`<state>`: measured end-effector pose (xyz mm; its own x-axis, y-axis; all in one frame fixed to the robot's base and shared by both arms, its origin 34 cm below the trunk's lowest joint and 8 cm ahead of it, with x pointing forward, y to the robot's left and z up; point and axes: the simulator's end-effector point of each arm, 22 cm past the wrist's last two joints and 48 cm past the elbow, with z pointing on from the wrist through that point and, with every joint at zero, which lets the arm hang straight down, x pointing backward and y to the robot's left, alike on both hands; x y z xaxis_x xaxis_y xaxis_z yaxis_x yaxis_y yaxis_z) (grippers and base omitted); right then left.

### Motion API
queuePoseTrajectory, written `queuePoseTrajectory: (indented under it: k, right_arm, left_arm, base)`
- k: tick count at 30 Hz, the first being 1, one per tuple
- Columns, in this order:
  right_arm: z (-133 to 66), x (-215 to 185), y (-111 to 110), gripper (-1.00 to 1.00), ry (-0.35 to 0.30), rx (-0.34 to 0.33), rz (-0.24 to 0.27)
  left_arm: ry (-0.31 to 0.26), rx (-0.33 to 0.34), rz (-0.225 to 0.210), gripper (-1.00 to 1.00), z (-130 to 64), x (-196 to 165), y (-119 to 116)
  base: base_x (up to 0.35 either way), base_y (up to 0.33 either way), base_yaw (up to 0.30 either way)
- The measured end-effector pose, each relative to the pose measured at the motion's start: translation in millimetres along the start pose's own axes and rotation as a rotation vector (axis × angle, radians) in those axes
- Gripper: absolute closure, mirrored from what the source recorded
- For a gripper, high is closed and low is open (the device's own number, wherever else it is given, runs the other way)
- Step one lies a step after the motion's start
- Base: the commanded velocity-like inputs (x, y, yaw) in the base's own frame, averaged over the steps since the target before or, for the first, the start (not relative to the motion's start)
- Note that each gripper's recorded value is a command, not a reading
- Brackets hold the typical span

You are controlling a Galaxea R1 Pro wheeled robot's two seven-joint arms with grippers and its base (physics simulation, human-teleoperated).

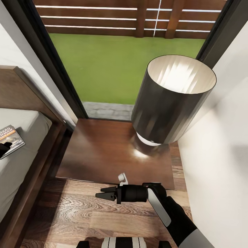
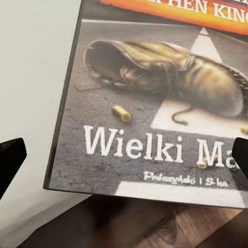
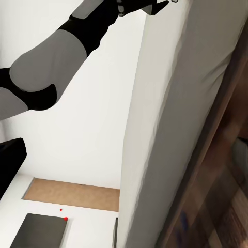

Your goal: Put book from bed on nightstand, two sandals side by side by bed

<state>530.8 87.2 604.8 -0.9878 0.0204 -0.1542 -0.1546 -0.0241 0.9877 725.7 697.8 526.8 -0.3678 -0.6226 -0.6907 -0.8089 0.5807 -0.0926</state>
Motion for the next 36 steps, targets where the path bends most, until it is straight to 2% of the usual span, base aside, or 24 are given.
queuePoseTrajectory:
  k: [36]
  right_arm:
    - [0.0, -0.1, 0.0, -1.0, 0.0, 0.0, 0.0]
  left_arm:
    - [0.0, 0.0, 0.0, -1.0, 0.1, 0.0, 0.1]
  base:
    - [0.002, -0.008, 0.0]
